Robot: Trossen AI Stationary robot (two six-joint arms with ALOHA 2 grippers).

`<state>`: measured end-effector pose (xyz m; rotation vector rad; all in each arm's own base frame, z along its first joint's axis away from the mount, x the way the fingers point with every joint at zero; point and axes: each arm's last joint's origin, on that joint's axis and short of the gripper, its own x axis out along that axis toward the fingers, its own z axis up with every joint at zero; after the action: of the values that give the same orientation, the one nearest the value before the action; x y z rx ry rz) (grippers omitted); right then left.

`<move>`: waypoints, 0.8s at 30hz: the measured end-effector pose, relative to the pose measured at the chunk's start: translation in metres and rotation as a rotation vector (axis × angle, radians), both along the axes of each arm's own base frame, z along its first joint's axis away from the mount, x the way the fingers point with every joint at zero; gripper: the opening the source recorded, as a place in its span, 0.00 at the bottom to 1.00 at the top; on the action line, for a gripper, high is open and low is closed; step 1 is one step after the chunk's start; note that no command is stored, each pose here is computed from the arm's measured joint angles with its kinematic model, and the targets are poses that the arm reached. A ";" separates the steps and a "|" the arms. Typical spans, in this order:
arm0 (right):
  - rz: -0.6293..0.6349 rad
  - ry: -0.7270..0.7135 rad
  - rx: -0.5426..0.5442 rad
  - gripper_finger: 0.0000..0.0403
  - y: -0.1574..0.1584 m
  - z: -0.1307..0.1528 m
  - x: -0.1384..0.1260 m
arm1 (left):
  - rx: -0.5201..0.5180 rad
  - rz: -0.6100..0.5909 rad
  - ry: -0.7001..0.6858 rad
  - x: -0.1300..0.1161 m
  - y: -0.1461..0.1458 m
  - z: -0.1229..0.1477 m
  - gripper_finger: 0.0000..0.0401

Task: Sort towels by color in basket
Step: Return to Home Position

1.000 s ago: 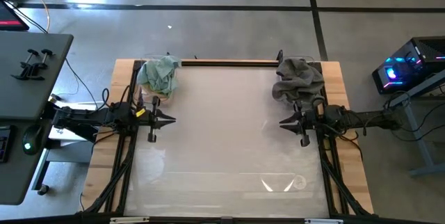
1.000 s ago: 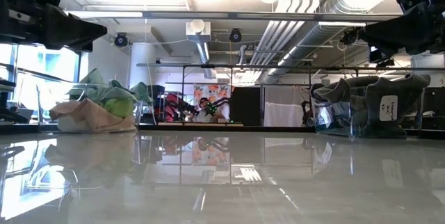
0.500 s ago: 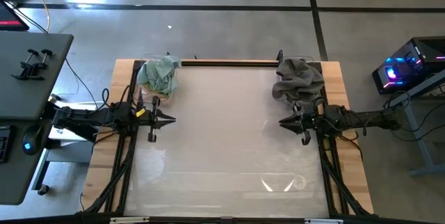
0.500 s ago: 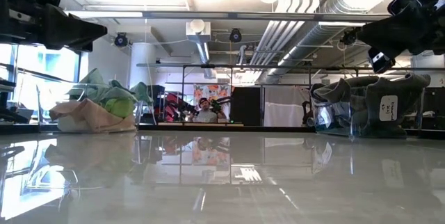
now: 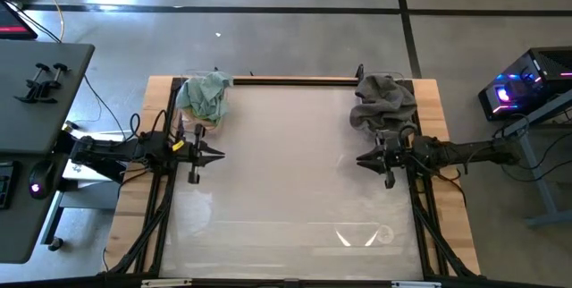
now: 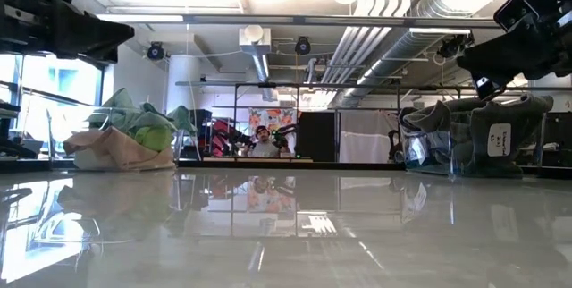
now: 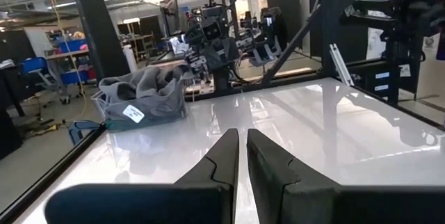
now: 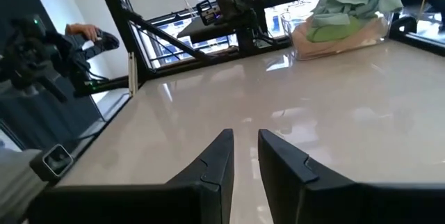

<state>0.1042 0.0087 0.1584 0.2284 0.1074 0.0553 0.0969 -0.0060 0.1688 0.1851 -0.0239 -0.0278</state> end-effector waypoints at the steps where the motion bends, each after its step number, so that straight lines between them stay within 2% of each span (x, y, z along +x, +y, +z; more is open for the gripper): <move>1: -0.001 0.001 0.011 0.15 0.000 0.000 0.000 | 0.000 0.003 0.000 0.000 0.000 0.000 0.05; 24: 0.001 0.001 0.028 0.15 0.000 0.000 0.000 | 0.000 0.051 0.000 0.000 0.005 0.000 0.05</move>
<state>0.1041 0.0088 0.1583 0.2562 0.1080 0.0579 0.0971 -0.0010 0.1688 0.1856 -0.0195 0.0233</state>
